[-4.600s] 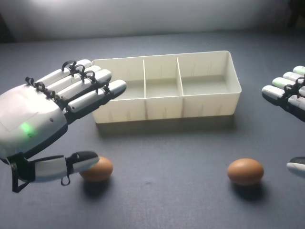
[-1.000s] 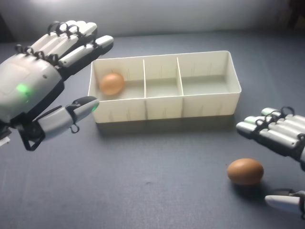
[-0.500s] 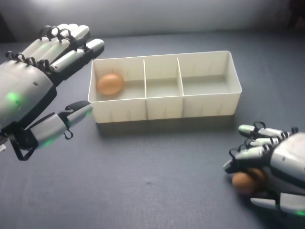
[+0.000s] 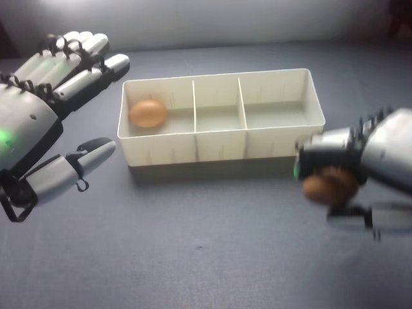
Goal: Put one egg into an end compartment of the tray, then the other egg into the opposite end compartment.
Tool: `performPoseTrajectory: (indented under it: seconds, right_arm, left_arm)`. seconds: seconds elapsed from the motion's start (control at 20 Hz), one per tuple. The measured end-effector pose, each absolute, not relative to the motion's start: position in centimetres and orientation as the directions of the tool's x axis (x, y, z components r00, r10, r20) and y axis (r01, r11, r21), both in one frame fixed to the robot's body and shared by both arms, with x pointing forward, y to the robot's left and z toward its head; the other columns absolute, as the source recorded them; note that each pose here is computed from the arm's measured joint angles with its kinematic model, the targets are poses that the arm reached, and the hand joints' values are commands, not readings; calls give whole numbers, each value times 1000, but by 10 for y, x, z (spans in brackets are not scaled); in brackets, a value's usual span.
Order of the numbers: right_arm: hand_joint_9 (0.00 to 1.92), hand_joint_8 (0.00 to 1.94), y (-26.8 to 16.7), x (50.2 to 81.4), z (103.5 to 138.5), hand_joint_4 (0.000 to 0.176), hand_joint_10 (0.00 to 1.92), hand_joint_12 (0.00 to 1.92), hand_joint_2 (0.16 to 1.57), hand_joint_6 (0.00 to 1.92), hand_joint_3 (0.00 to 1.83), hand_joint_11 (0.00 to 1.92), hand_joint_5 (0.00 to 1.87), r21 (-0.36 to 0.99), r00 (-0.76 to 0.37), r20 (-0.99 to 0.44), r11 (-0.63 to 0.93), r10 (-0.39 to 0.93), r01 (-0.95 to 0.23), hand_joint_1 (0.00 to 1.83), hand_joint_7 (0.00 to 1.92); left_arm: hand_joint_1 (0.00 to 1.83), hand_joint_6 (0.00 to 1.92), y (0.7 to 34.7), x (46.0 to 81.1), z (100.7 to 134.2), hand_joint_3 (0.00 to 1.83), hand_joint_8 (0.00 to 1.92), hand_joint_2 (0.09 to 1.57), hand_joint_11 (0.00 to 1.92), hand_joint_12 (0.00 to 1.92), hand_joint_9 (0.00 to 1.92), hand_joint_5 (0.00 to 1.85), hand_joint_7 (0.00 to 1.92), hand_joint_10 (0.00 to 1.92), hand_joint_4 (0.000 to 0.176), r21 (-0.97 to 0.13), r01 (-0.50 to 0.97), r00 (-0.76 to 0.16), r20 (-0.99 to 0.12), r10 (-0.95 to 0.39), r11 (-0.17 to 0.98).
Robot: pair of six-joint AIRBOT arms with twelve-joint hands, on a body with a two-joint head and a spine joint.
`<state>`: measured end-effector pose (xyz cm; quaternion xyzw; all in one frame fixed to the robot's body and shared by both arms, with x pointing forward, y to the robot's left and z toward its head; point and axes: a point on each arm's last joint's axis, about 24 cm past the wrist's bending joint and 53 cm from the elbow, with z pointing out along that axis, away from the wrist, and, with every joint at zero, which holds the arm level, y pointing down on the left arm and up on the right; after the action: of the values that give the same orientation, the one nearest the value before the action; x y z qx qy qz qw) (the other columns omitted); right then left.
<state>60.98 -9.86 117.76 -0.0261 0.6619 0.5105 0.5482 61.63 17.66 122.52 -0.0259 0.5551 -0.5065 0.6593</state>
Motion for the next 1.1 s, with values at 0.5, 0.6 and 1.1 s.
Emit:
performPoseTrajectory:
  seconds: [0.5,0.6,1.1]
  right_arm:
    - [1029,1547,-92,698,1245,0,1451,1746,1311,1475,0,1038,512,592,-236,-770,525,593,-612,1175,778]
    - [1057,1658,-88,716,1240,0,1591,1843,1333,1448,1,1075,488,601,-242,-770,545,590,-585,1161,736]
    - [0,0,-84,733,1222,12,113,1791,1338,0,0,0,0,660,-302,-738,555,603,-506,251,0]
  left_arm:
    - [653,2,183,616,1209,0,0,1406,0,364,0,254,0,0,0,-619,599,-151,-710,-688,508]
    - [564,2,184,616,1209,0,0,1384,0,394,0,257,0,0,0,-620,597,-149,-709,-690,509]
    - [477,3,184,617,1209,0,0,1288,0,132,0,202,0,0,0,-622,595,-147,-707,-692,509]
